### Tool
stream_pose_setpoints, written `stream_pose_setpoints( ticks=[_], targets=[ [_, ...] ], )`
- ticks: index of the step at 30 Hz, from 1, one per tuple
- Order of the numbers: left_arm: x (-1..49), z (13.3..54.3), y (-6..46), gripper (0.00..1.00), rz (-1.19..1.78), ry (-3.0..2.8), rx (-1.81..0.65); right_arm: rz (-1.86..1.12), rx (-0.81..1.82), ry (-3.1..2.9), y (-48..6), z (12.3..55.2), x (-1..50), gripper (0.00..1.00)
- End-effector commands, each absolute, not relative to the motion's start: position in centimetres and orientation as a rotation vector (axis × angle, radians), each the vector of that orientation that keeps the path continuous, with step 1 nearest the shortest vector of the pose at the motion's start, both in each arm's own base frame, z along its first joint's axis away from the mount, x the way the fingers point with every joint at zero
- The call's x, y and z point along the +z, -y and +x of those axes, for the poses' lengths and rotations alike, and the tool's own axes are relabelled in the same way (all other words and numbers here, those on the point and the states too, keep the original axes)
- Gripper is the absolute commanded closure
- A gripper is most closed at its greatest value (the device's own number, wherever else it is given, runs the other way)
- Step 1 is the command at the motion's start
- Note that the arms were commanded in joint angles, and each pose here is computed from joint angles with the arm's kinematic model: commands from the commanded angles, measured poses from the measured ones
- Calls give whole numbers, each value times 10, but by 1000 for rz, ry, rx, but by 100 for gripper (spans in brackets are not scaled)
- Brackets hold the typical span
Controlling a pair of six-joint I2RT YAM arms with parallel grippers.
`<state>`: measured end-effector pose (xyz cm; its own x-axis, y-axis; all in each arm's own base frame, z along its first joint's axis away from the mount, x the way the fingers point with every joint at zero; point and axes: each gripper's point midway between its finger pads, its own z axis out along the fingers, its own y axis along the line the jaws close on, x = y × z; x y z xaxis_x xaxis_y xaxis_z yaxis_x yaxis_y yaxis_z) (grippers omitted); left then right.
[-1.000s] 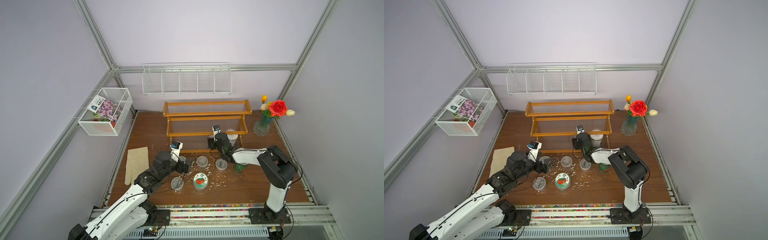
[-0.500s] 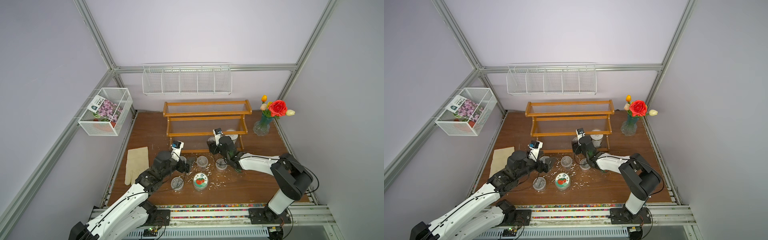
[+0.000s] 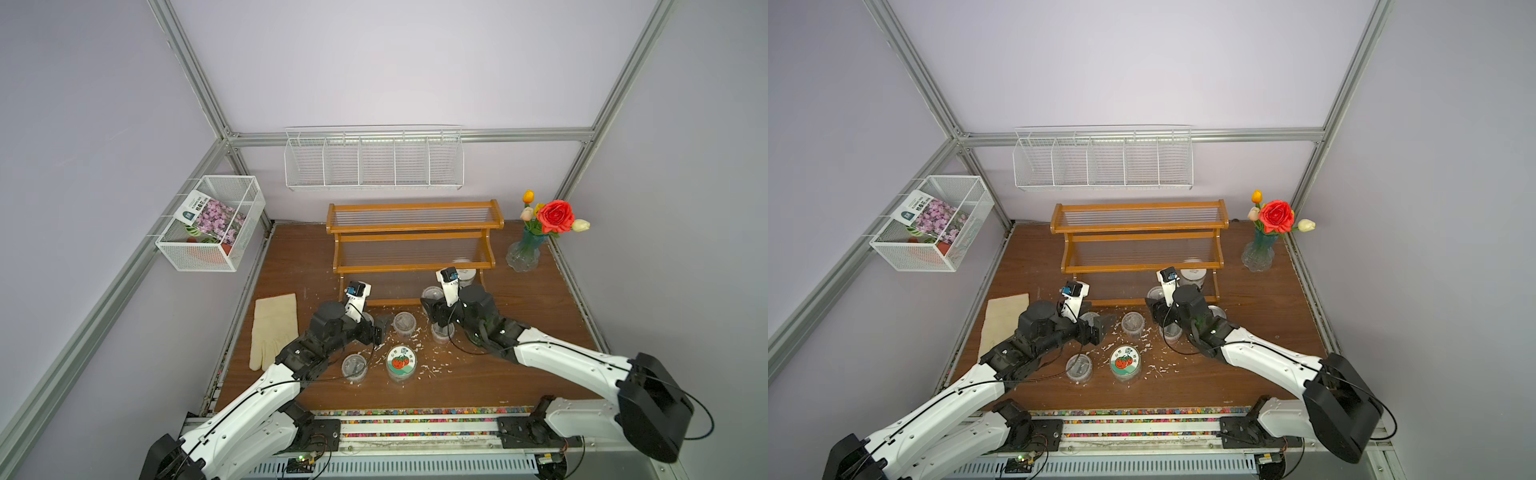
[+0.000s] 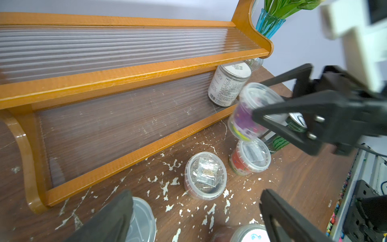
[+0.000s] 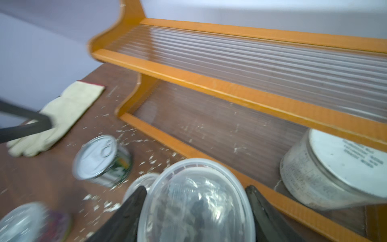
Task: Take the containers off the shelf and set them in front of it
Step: 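Pick up a container from the shelf, then place the container at the center of the board.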
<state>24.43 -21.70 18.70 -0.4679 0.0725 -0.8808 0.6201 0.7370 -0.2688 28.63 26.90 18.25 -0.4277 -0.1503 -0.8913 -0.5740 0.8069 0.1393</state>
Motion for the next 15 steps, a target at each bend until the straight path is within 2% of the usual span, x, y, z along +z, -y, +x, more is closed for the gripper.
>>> stream_pose_setpoints(
  ticks=[1,9,15],
  targets=[
    [200,248,223,2,546,-1927,-743,-646,519,-2035,-264,246,172,45],
    [206,251,233,2,584,-1896,-773,-837,528,-1964,-252,178,172,45],
    [210,249,243,2,624,-1880,-818,-905,505,-2032,-233,147,141,45]
  ],
)
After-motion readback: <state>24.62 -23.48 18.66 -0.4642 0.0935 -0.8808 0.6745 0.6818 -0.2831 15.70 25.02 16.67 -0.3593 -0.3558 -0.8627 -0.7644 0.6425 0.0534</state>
